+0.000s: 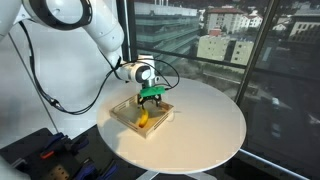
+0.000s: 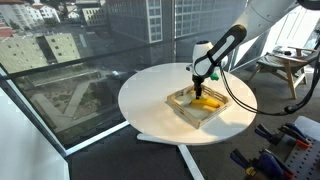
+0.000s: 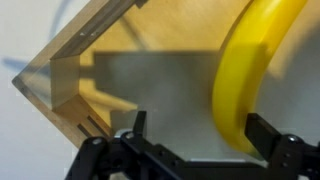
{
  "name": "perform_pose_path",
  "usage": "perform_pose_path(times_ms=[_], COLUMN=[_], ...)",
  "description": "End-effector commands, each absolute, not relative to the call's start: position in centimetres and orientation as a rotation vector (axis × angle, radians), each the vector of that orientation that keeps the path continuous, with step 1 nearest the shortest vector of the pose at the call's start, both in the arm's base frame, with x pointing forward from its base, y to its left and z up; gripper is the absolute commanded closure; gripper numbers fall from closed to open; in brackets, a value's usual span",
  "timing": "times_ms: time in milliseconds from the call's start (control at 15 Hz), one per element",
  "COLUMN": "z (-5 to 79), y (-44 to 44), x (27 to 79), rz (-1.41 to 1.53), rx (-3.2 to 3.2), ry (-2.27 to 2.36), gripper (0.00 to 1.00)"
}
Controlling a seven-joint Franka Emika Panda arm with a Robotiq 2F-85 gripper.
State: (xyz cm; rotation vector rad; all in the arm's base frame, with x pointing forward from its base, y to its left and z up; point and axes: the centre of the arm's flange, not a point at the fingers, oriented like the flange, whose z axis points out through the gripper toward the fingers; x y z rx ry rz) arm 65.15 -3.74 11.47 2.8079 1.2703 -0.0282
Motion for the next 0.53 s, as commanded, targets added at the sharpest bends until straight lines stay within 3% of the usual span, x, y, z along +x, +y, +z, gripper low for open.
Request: perform_pose_path(times_ms=[0,467], z=[13.7,16.0], y=[-3.7,-4.1], x=[65.5,63.6], rz=[-0.027,-0.027], rx=[2.829,2.836], ry=[1.212,1.159], gripper=[0.00,0.00])
